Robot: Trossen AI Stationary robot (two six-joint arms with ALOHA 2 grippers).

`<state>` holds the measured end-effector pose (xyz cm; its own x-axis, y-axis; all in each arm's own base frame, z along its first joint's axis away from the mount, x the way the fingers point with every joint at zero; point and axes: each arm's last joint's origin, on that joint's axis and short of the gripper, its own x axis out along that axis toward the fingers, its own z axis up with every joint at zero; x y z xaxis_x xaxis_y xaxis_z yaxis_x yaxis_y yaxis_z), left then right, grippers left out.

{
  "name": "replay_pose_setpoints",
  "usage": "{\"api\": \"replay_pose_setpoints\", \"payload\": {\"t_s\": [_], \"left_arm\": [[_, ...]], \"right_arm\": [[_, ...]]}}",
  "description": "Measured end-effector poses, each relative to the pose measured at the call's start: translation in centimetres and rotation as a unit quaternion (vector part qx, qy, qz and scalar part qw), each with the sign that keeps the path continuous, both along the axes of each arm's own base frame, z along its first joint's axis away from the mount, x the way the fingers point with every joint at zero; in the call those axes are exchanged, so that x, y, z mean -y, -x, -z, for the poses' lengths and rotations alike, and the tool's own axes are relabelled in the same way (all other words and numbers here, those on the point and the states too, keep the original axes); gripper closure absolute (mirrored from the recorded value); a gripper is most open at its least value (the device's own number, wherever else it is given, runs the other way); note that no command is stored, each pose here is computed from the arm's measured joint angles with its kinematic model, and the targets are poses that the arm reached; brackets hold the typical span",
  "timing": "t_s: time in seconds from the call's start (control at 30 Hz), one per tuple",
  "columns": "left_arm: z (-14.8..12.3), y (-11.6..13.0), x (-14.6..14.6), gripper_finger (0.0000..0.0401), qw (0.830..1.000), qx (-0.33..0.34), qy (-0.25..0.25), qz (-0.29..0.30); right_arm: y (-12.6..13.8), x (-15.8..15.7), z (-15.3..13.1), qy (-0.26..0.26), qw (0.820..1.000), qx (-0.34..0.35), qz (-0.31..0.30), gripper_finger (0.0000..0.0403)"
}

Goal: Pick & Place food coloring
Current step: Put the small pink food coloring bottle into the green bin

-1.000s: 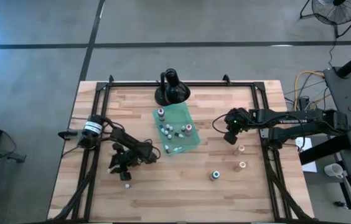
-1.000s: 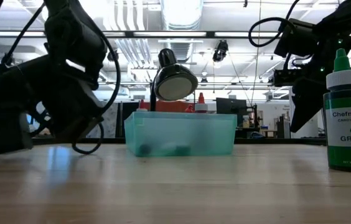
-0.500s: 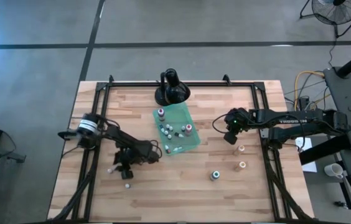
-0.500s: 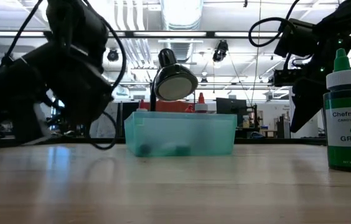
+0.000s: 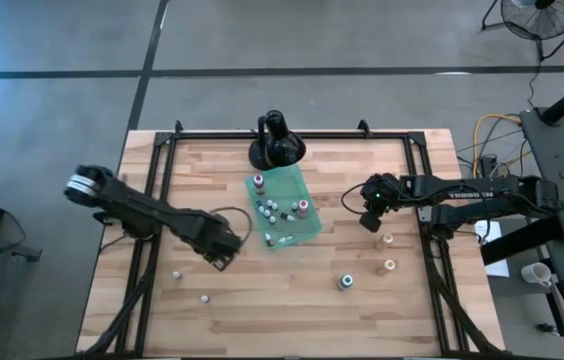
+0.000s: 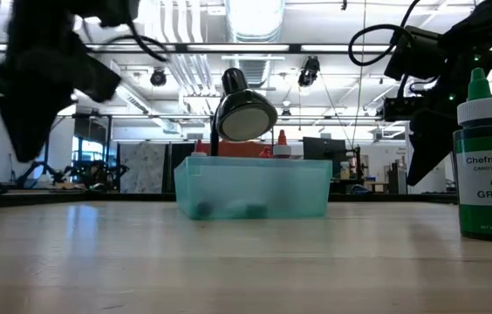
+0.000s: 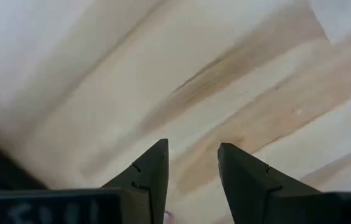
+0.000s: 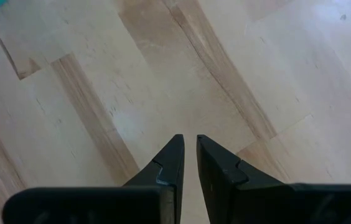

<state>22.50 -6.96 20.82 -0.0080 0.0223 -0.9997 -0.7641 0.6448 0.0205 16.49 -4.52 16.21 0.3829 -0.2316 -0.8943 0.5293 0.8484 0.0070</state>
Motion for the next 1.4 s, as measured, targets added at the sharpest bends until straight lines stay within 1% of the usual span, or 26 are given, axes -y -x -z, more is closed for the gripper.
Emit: {"api": "replay_pose_setpoints", "payload": {"t_s": [0.07,0.1,0.17,0.23,0.3,0.53,0.67,0.77,0.93,0.97,1.07,1.17,1.2,1.27,1.33,1.4], "left_arm": [[-0.7,1.3,-0.2,0.0288,0.996,0.017,0.013,-0.092],[-1.0,2.0,-0.3,0.0288,0.99,0.021,0.024,-0.14],[-1.4,3.0,-0.6,0.0288,0.973,0.036,0.034,-0.226],[-1.8,3.7,-0.9,0.0288,0.957,0.061,0.04,-0.282],[-2.3,4.1,-1.2,0.0288,0.946,0.09,0.036,-0.31],[-3.4,4.9,-1.9,0.0288,0.921,0.157,0.003,-0.355],[-4.3,5.0,-2.3,0.0288,0.892,0.208,-0.018,-0.401],[-5.4,5.0,-2.5,0.0288,0.876,0.25,-0.034,-0.411],[-6.4,5.0,-2.9,0.0288,0.86,0.301,-0.071,-0.406],[-6.4,5.0,-2.9,0.0288,0.858,0.307,-0.082,-0.403],[-6.6,5.0,-3.2,0.0288,0.844,0.334,-0.118,-0.402],[-6.7,4.8,-3.3,0.0288,0.834,0.351,-0.13,-0.405],[-6.7,4.8,-3.2,0.0288,0.836,0.351,-0.129,-0.402],[-6.8,4.8,-3.2,0.0288,0.849,0.342,-0.127,-0.382],[-6.9,4.8,-3.1,0.0288,0.867,0.33,-0.12,-0.354],[-6.9,4.9,-3.0,0.0288,0.878,0.323,-0.119,-0.333]], "right_arm": [[0.0,0.0,0.0,0.0,1.0,0.0,0.0,0.0365],[0.0,0.0,0.0,0.0,1.0,0.0,0.0,0.0365],[0.0,0.0,0.0,0.0,1.0,0.0,-0.001,0.0365],[0.0,0.0,0.0,0.001,1.0,0.001,-0.001,0.0365],[0.0,0.0,0.0,0.001,1.0,0.001,-0.001,0.0365],[0.0,0.0,0.0,0.0,1.0,0.002,0.0,0.0365],[-0.5,0.1,-0.8,0.003,1.0,0.014,0.0,0.0365],[-1.2,0.3,-2.1,0.011,0.999,0.036,-0.005,0.0365],[-2.6,0.7,-5.4,0.039,0.995,0.082,-0.031,0.0365],[-2.9,0.7,-6.1,0.041,0.994,0.094,-0.029,0.0365],[-3.5,0.9,-7.8,0.038,0.991,0.128,-0.01,0.0365],[-3.8,1.0,-9.3,0.023,0.987,0.159,0.022,0.0365],[-3.9,1.0,-9.7,0.016,0.984,0.171,0.036,0.0365],[-4.3,1.1,-10.7,0.001,0.977,0.203,0.063,0.0364],[-4.6,1.1,-11.8,-0.002,0.971,0.23,0.07,0.0365],[-4.8,1.2,-13.2,-0.002,0.964,0.255,0.075,0.0365]]}}
